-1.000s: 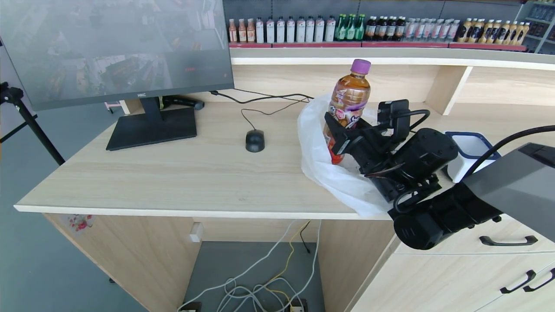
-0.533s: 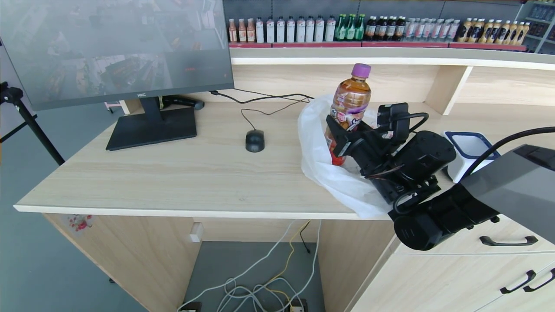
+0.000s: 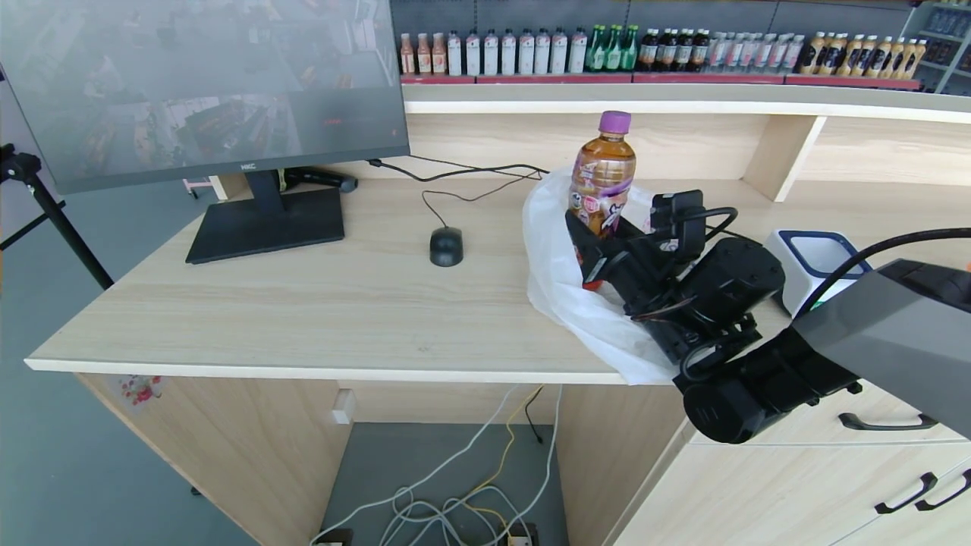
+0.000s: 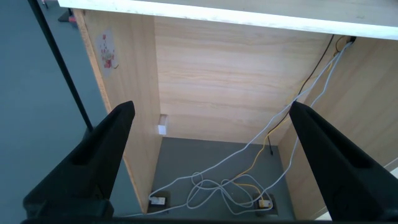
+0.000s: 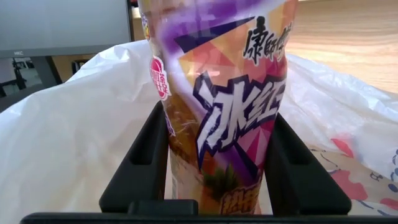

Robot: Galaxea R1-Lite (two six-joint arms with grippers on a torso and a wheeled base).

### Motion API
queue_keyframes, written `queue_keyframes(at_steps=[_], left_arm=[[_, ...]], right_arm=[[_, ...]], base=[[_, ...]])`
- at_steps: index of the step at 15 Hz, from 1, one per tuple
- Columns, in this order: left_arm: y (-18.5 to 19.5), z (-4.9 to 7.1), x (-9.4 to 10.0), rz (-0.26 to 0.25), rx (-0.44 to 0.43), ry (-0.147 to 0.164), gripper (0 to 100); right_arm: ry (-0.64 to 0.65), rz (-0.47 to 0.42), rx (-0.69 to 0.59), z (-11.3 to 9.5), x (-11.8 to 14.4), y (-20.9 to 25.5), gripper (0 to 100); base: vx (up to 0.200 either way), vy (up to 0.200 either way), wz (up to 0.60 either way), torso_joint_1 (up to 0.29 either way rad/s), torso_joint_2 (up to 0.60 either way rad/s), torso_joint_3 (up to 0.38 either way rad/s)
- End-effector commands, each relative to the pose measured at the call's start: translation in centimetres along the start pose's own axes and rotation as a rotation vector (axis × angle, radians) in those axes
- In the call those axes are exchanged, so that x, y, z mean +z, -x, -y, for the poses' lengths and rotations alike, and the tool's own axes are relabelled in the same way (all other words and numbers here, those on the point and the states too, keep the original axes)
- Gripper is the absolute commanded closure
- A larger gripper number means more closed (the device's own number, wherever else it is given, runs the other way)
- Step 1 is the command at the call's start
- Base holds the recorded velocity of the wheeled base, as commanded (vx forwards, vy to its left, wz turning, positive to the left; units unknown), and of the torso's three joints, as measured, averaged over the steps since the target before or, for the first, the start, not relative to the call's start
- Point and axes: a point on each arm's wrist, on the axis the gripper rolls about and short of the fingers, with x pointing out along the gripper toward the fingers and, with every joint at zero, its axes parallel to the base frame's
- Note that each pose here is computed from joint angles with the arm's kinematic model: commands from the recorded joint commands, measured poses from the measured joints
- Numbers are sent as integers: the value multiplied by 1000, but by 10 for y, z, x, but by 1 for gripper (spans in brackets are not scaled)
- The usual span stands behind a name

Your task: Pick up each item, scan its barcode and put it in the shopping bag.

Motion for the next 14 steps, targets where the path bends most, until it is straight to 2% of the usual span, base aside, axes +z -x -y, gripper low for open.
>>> queue_keyframes(at_steps=[1, 14], left_arm=[[0, 0, 0, 1, 0, 0, 0], [0, 0, 0, 1, 0, -2, 0]], right_arm=[[0, -5, 1, 0, -2, 0, 100], [8, -2, -2, -1, 2, 2, 100]], base=[[0, 0, 0, 0, 0, 0], [0, 0, 0, 0, 0, 0]])
